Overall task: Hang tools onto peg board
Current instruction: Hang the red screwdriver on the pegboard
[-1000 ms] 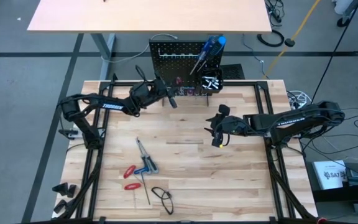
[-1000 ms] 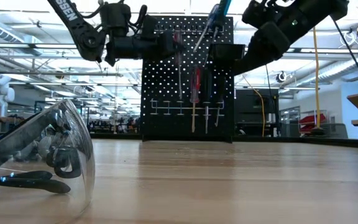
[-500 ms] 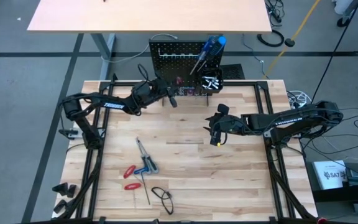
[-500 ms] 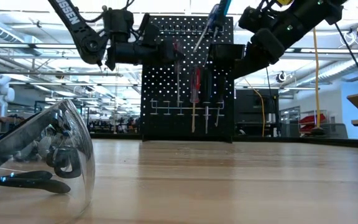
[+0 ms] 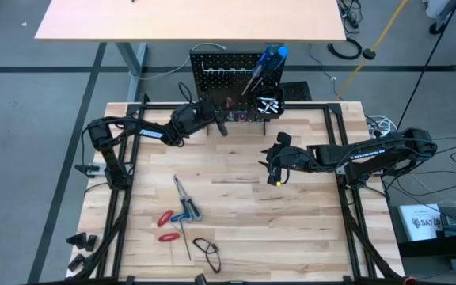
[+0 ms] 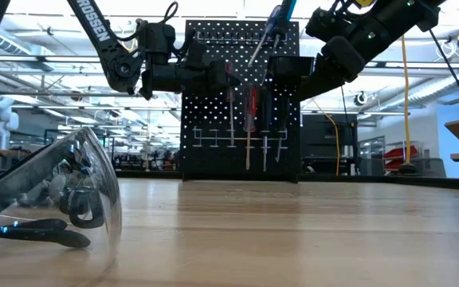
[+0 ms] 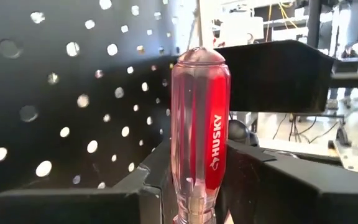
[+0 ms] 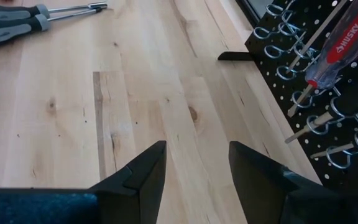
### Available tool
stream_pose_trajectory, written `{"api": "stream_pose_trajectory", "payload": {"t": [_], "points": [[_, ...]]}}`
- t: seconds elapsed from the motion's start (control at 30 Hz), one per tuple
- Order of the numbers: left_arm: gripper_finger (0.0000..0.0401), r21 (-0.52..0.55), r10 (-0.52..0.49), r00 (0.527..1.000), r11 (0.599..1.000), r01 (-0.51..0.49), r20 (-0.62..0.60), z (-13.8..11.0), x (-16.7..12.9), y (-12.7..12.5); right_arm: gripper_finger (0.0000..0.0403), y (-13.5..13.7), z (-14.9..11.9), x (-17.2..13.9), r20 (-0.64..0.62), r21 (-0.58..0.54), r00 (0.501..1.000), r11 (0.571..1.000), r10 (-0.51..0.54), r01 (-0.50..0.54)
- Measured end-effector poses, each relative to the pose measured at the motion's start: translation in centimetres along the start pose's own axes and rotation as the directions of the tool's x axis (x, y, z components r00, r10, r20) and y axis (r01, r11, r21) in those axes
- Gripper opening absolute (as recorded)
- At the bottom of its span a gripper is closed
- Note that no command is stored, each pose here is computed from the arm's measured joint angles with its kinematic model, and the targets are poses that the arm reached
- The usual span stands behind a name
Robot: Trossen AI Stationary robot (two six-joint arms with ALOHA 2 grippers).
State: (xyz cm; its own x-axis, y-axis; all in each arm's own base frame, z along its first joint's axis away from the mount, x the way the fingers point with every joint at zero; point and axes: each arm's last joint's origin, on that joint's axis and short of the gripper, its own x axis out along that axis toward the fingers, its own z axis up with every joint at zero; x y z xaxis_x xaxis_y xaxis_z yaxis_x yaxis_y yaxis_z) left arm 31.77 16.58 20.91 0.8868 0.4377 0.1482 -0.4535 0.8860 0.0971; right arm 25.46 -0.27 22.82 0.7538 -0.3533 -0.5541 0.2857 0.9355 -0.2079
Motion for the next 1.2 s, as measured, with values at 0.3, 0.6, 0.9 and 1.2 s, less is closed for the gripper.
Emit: {"api": "stream_pose_trajectory", "payload": {"t": [0.3,0.6,0.9,1.2], "points": [[0.0096,-0.124,0.055,0.998,0.991,-0.059,-0.04,-0.3,0.0,0.8,0.0167,0.0,0.0,0.0,0.001,0.007,1.0,1.0,0.0,0.0],[0.0096,-0.036,0.069,0.996,0.997,-0.071,-0.054,-0.6,0.0,0.8,0.0167,0.0,0.1,0.0,0.008,0.011,1.0,1.0,0.0,0.0],[0.0096,-0.105,0.065,0.992,0.992,-0.076,-0.106,-1.0,-0.1,0.8,0.0166,0.0,0.1,0.0,0.008,0.011,1.0,1.0,0.0,-0.001],[0.0096,-0.102,0.051,0.969,0.992,-0.078,-0.243,-2.3,-0.3,0.6,0.0166,0.0,0.3,0.0,0.031,0.02,1.0,1.0,0.001,-0.001]]}}
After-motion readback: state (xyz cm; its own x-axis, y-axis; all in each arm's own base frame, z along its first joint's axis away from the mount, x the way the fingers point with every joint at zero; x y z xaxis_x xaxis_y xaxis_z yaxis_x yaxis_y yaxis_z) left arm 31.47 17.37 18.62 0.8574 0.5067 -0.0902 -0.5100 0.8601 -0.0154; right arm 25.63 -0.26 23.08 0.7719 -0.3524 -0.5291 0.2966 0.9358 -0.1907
